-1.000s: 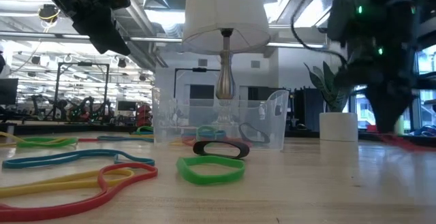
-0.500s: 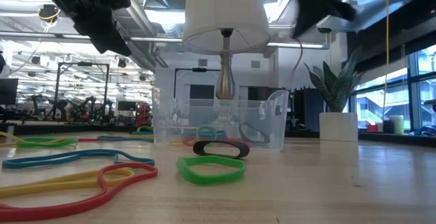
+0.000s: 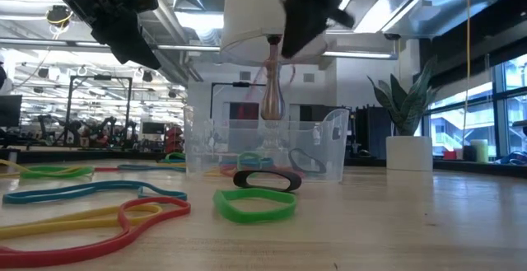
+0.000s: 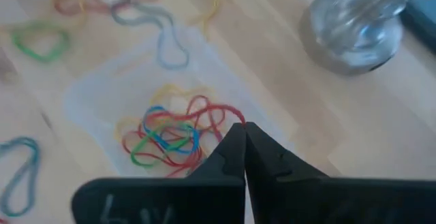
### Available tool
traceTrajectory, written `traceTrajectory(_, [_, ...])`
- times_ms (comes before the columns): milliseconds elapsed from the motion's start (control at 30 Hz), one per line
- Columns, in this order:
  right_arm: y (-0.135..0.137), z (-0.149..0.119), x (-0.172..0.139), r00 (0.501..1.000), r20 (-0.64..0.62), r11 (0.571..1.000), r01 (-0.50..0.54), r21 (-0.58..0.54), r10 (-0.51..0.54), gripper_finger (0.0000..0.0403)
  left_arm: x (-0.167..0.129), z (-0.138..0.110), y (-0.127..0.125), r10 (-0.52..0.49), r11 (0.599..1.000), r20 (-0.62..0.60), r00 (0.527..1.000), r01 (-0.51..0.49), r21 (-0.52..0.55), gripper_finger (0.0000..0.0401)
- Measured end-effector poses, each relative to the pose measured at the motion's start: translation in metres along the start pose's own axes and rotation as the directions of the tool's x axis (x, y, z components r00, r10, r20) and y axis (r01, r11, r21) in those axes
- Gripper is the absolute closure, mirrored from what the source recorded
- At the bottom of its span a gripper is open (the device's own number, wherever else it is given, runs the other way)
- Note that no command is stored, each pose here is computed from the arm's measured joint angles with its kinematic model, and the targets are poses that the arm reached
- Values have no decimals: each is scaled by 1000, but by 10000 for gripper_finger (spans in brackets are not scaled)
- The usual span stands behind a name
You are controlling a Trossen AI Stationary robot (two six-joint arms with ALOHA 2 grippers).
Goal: Pick and place rubber bands into bin
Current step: Put the red rubber band into the container, then put the blue rubber band into the container
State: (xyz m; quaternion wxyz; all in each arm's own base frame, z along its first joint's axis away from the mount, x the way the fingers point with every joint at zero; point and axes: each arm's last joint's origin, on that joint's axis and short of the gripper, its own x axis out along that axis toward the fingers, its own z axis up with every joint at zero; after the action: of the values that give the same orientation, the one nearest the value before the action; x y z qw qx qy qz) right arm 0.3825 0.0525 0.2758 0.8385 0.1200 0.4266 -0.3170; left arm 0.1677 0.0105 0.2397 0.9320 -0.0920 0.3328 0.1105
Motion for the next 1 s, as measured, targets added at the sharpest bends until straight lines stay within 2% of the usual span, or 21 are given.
traceTrajectory(167, [12,-11,45,995,-102,1000,16,-18,-18,403,0,0,0,0,1000,0,1000,0,0,397])
traceTrajectory(267, [18,-17,71,986,-165,1000,-10,-8,8,400,0,0,0,1,1000,0,1000,-1,0,396])
traceTrajectory(500, [19,-19,108,945,-297,982,-93,161,138,361,0,0,0,1,1000,0,1000,-1,0,399])
traceTrajectory(767, [14,-16,110,927,-339,981,-112,156,160,267,0,0,0,0,1000,-1,1000,0,0,398])
traceTrajectory(1000, [10,1,87,915,-388,993,-90,71,110,199,0,0,0,0,1000,-1,1000,0,0,397])
